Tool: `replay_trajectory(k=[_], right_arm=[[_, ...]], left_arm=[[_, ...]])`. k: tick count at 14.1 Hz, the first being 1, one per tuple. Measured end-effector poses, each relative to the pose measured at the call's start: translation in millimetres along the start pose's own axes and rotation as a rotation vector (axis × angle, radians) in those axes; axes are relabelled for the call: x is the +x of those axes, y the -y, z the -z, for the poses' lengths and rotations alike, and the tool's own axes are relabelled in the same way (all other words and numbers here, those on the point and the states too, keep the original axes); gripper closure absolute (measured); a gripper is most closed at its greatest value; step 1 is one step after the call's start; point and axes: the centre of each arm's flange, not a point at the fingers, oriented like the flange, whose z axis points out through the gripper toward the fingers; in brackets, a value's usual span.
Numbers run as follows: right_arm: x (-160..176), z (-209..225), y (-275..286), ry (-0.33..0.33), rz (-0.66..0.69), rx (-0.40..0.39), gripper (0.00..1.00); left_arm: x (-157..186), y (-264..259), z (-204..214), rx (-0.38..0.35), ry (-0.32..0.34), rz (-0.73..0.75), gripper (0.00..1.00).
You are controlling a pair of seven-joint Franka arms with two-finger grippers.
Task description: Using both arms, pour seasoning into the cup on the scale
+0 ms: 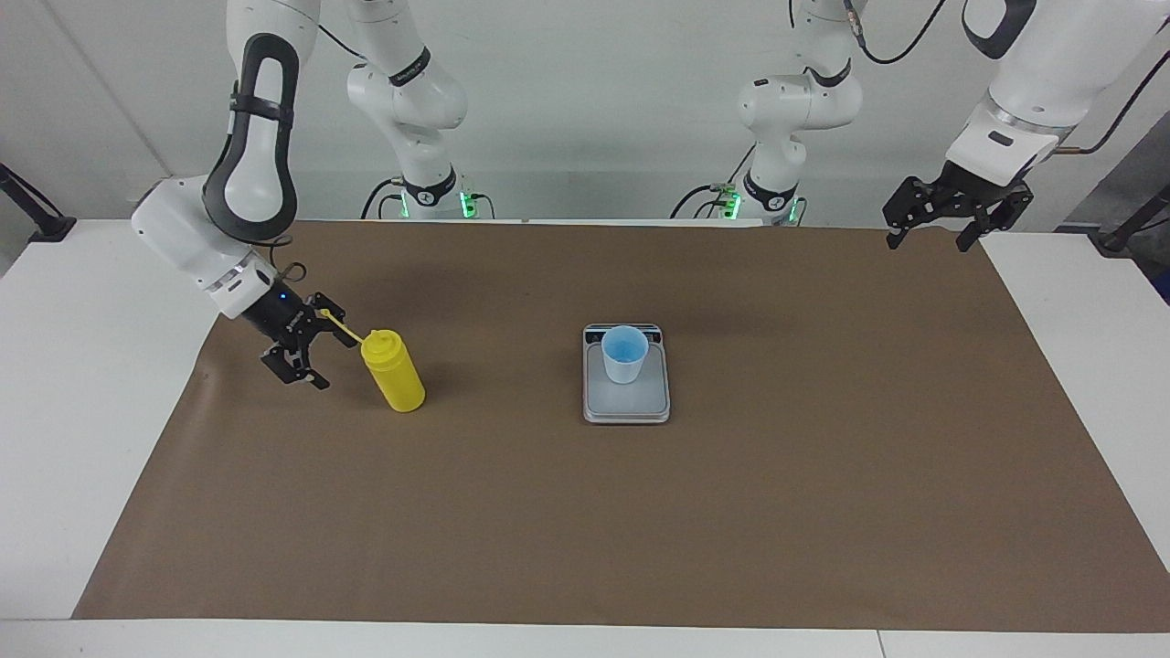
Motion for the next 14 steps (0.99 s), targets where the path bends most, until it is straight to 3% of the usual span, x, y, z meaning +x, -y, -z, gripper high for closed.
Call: replay_trajectory(k=[4,7,10,14], right_arm=[[11,44,-28,0.141,-0.022,-0.019,0.0],[57,68,-40,0.263,-0.154,-0.042,0.0],[121,71,-36,0.346,-0.367,-0.059,0.0],[182,80,-34,0.436,-0.708,-0.083,0.0]], left_arm=[[0,0,0,0.0,0.0,0.0,0.0],[0,0,0,0.0,0.0,0.0,0.0],[0,0,0,0.0,0.0,0.0,0.0],[0,0,0,0.0,0.0,0.0,0.0]])
